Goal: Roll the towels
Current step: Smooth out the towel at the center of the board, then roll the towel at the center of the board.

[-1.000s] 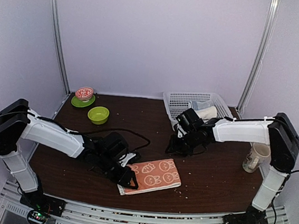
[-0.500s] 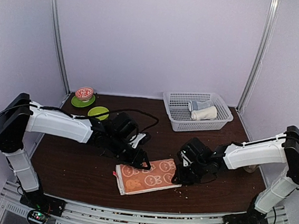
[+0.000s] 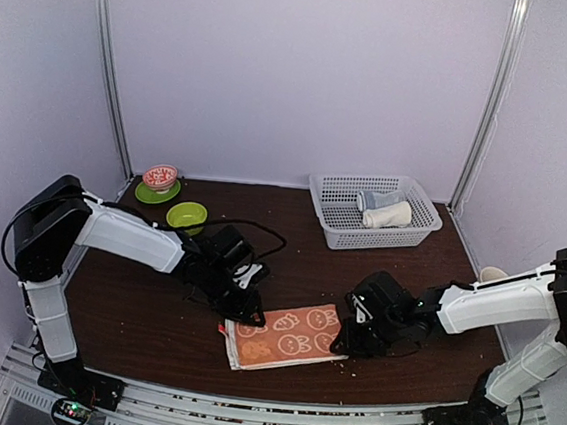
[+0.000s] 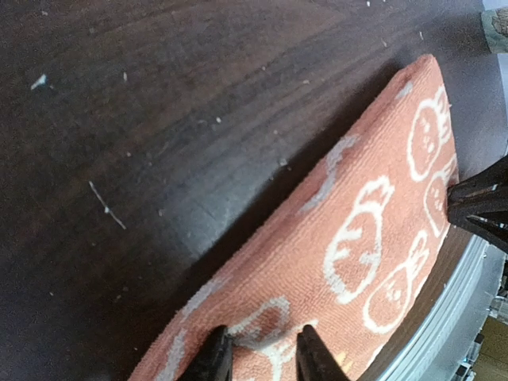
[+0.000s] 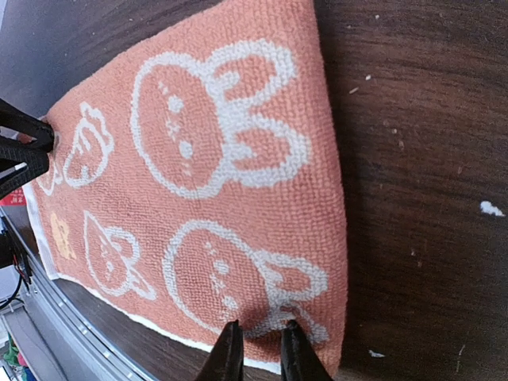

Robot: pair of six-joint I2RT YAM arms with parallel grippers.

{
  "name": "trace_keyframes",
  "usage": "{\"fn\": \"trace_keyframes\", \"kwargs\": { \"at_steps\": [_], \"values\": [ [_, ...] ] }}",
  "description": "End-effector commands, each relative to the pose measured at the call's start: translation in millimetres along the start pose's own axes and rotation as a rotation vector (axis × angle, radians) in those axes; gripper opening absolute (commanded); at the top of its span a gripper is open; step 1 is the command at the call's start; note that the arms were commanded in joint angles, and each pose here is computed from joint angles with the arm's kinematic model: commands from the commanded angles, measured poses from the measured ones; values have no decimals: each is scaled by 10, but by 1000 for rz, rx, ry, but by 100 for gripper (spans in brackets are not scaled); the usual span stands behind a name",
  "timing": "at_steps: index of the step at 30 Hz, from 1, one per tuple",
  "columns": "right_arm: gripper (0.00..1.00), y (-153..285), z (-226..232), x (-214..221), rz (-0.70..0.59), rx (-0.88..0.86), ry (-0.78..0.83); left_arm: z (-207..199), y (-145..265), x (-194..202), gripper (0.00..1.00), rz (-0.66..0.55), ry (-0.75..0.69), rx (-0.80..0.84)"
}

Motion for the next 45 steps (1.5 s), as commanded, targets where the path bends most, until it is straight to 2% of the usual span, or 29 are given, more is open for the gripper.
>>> {"fn": "trace_keyframes", "kwargs": {
  "at_steps": [1, 6, 10, 13, 19, 26, 39, 41, 45],
  "values": [
    [20, -16, -192, 82, 6, 75, -14, 245, -126, 97, 28, 18, 11, -64],
    [25, 126, -17, 21, -19, 16, 3, 277, -83, 78, 28, 10, 4, -67],
    [40, 445, 152, -146, -117, 0, 17, 53, 192, -113, 41, -56, -43, -27],
    [47, 589, 135, -255, -189, 26, 9, -121, 395, -231, 48, -106, -68, 7],
    [48, 438, -28, -327, -165, 17, -29, -315, 544, -229, 50, -132, -99, 30],
    [47, 178, -59, -383, -123, -29, -86, -268, 465, -65, 48, -99, -107, -17],
    [34, -136, -206, -137, 2, -30, -127, -122, 302, 102, 46, -47, -97, -54],
    [27, -180, -259, -89, 25, -4, -124, -112, 262, 125, 45, -35, -95, -52],
    [6, -148, -389, -74, -1, 45, -133, -134, 244, 138, 44, -29, -99, -47]
  ]
}}
Point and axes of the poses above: each gripper's point midway between its finger pads, its own y axis back along the fingers, its own z axis along the line the jaws close on, x = y × z, the point moved 4 cm from there along y, back along the fingers, and after that the axes turned 4 degrees about -y, right-handed, at the moved point
